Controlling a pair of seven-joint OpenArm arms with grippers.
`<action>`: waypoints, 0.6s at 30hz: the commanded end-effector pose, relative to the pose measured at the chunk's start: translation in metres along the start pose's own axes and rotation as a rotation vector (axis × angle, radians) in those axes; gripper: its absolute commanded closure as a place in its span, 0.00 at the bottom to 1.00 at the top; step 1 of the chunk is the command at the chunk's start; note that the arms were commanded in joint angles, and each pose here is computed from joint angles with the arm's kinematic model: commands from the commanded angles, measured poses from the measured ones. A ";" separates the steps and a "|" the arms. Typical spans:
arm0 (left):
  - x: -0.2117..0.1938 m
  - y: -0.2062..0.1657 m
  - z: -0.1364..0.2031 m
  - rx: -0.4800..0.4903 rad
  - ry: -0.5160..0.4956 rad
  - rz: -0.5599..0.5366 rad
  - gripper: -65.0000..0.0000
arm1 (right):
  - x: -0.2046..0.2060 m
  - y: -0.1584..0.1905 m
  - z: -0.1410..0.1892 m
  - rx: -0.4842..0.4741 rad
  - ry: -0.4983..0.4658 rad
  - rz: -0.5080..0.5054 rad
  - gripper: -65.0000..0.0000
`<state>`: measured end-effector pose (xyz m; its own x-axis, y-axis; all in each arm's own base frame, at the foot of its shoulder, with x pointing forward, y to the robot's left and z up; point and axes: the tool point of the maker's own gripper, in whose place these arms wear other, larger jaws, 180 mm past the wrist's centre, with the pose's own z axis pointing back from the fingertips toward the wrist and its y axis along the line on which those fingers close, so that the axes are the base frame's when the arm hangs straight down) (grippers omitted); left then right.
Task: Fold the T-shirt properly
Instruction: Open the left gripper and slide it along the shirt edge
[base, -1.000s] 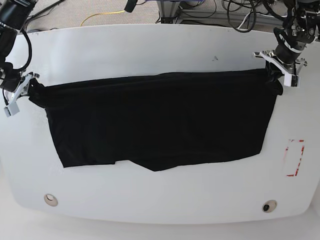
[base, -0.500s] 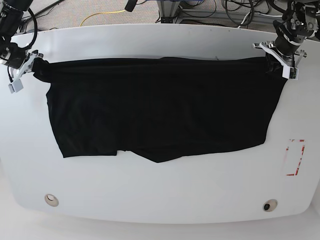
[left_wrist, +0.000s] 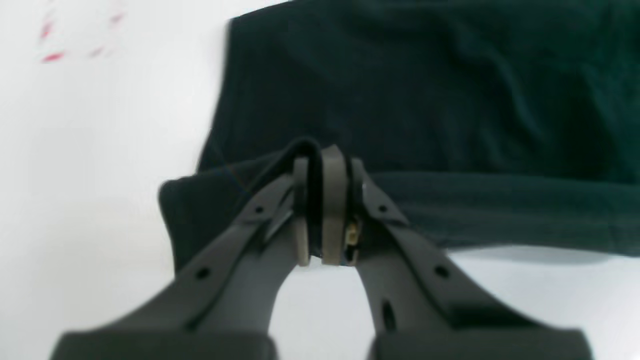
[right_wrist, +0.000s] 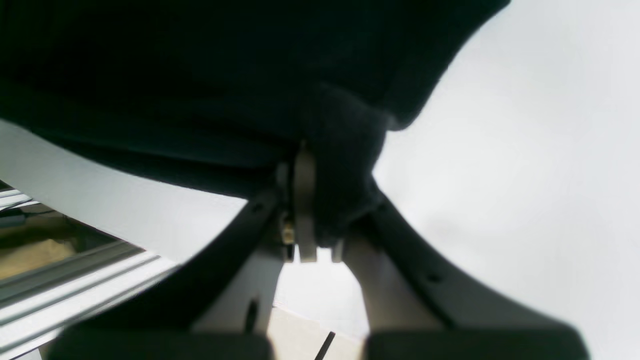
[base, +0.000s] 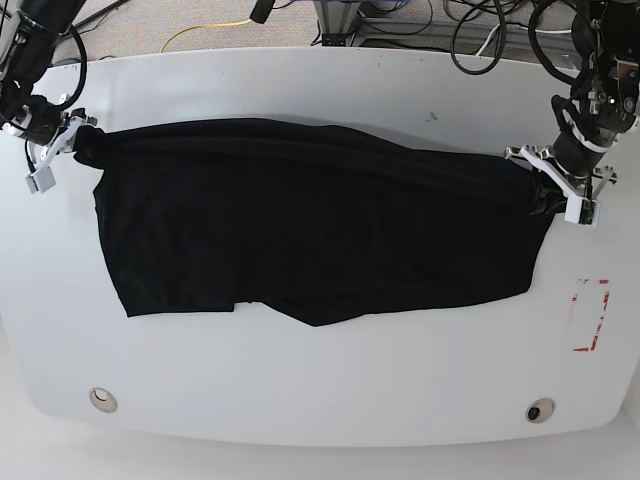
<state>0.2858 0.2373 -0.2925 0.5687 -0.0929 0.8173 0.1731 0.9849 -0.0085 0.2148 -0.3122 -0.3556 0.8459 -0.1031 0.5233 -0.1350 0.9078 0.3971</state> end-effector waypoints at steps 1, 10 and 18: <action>0.024 0.013 0.001 0.039 -0.037 -0.032 0.99 | 0.014 -0.005 0.008 -0.033 -0.034 0.030 1.00; 0.044 0.016 -0.019 0.004 0.002 -0.081 0.98 | -0.001 -0.009 -0.005 -0.027 -0.028 -0.034 1.00; 0.040 0.051 -0.042 0.051 0.073 -0.100 0.98 | -0.009 -0.032 -0.005 -0.033 -0.096 -0.166 1.00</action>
<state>0.3414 0.2611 -0.2957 0.6305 -0.1688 0.7576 0.2140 0.9760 0.0393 0.2063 -0.3209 -0.3890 0.8250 -0.2911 0.4844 0.0187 0.8707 0.4914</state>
